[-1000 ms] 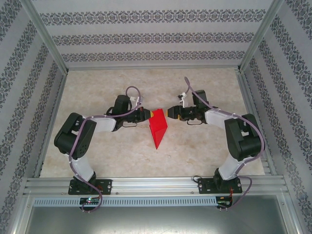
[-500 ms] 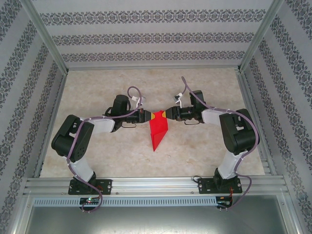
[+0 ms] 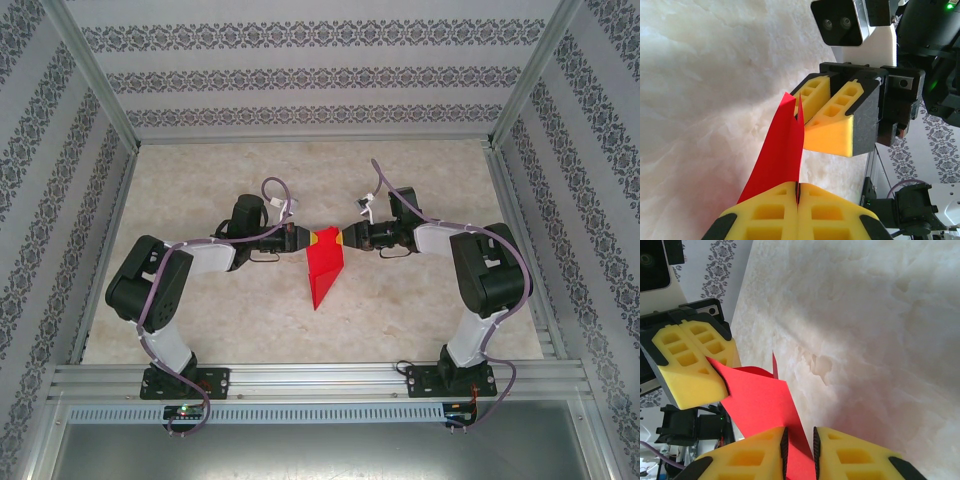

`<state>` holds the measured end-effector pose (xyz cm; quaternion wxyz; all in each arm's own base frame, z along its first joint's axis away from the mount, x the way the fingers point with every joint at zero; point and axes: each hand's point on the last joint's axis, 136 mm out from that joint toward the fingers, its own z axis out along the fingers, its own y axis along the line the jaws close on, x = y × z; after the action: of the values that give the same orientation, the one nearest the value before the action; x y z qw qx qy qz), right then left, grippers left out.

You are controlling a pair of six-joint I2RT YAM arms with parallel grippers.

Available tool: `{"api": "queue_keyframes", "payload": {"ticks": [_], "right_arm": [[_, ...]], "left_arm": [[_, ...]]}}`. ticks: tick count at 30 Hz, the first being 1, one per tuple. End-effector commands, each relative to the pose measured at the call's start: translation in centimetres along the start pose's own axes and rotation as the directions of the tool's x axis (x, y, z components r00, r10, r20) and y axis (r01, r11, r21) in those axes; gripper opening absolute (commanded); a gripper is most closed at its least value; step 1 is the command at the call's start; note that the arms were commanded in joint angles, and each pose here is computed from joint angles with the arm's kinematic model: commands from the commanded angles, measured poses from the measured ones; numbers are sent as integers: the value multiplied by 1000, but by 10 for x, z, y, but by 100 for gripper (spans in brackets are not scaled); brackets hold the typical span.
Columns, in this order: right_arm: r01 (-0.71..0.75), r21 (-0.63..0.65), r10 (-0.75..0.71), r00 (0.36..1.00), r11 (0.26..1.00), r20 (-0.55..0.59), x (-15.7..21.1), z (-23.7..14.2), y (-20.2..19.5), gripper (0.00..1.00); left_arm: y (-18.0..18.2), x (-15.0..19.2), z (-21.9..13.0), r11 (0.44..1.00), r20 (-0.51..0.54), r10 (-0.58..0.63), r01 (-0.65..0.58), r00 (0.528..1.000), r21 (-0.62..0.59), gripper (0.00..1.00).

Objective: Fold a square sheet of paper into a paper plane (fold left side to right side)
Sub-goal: Fold the wing for the fifth time at the center of the table.

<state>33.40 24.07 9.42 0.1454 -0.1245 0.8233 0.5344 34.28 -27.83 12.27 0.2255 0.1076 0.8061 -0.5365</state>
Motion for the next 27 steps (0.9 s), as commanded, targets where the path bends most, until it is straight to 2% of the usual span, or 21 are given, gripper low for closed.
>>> {"api": "queue_keyframes", "payload": {"ticks": [1,9,10,11,14,16,20,23,25,27], "right_arm": [[51,8,-51,999,999,10,-3,-6,6,20],[53,24,-53,999,998,8,-1,-10,8,8],[54,29,-54,999,998,8,0,-10,8,7],[52,35,-52,999,998,8,0,-11,9,6],[24,80,-24,1000,997,-4,2,-14,4,3],[-13,132,15,1000,991,-16,5,-15,-4,0],[-98,192,104,994,977,-19,9,-15,-17,0],[-152,212,155,988,965,3,8,-15,-21,0],[-196,218,197,980,956,18,5,-15,-21,0],[-246,224,246,969,943,25,3,-15,-22,0]], "left_arm": [[-2,-4,0,999,3,41,-41,999,19,0],[7,-2,2,1000,-7,27,-27,1000,-2,0],[9,-1,3,1000,-12,28,-28,1000,-14,3],[12,0,3,999,-16,28,-28,999,-30,8],[23,-1,0,995,-20,25,-27,999,-96,37],[31,-2,-4,987,-20,33,-36,999,-156,45],[36,-12,-23,949,16,85,-76,996,-306,55],[26,-16,-45,907,44,159,-129,986,-400,57],[11,-10,-55,866,19,229,-195,973,-460,58],[-5,7,-59,804,-57,300,-285,952,-521,58]]}}
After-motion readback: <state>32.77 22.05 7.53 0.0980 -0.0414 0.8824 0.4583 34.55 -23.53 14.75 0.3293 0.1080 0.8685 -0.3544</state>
